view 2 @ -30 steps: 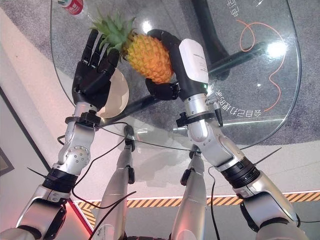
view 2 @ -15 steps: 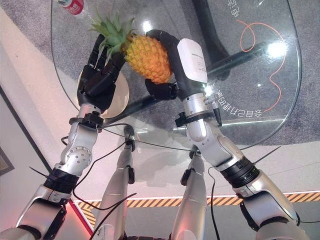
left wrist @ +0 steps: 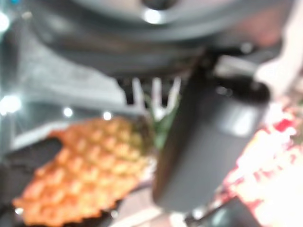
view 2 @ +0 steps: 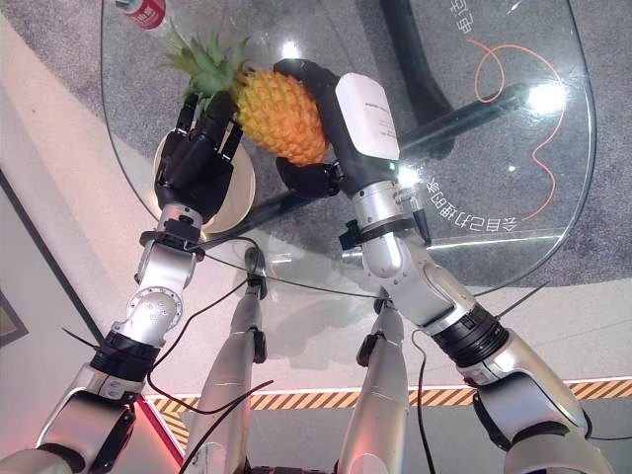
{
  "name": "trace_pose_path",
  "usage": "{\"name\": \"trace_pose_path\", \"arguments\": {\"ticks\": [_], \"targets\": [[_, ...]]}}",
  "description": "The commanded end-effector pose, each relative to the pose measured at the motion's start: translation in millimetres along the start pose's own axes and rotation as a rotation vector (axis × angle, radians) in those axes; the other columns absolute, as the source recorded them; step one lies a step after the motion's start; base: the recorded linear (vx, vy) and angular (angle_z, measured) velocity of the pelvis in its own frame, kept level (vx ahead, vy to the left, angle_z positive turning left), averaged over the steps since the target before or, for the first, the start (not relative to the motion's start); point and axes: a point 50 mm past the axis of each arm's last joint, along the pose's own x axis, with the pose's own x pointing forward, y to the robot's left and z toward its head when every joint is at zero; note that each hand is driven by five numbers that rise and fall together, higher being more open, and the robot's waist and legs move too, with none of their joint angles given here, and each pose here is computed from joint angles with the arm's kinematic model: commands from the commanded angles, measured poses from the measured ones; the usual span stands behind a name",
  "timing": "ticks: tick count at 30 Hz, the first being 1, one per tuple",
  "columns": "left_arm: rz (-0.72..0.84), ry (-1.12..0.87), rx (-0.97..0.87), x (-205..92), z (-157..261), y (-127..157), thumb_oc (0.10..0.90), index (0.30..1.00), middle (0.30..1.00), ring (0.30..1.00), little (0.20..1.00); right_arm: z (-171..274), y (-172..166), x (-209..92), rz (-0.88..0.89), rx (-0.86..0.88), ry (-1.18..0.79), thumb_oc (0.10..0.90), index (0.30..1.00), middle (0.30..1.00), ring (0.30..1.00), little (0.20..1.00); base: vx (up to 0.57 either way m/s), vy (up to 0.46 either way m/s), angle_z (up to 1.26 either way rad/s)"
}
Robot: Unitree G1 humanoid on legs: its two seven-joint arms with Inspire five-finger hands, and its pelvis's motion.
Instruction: Pick up the fruit to the plate
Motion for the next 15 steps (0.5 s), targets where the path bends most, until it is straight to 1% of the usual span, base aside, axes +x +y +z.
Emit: {"name": "trace_pose_path", "arguments": {"ticks": [1, 7, 15], "targets": [[-0.369, -0.129, -0.048, 7.4, 21.7, -70.8, 0.800, 0.900, 0.900, 0.900, 0.900, 88.6, -37.9, 19.3, -0.121, 0.087, -0.438, 0.100, 0.300, 0.300, 0.300, 0.200, 0.00, 0.000, 0.00], [-0.362, -0.142, -0.018, 8.1, 23.4, -73.4, 0.800, 0.900, 0.900, 0.900, 0.900, 90.9, -36.1, 18.7, -0.104, 0.086, -0.451, 0.100, 0.300, 0.300, 0.300, 0.200, 0.00, 0.000, 0.00], [-0.377, -0.151, -0.038, 7.5, 24.8, -75.0, 0.800, 0.900, 0.900, 0.900, 0.900, 93.7, -34.1, 18.5, -0.081, 0.084, -0.464, 0.100, 0.300, 0.300, 0.300, 0.200, 0.00, 0.000, 0.00]]}}
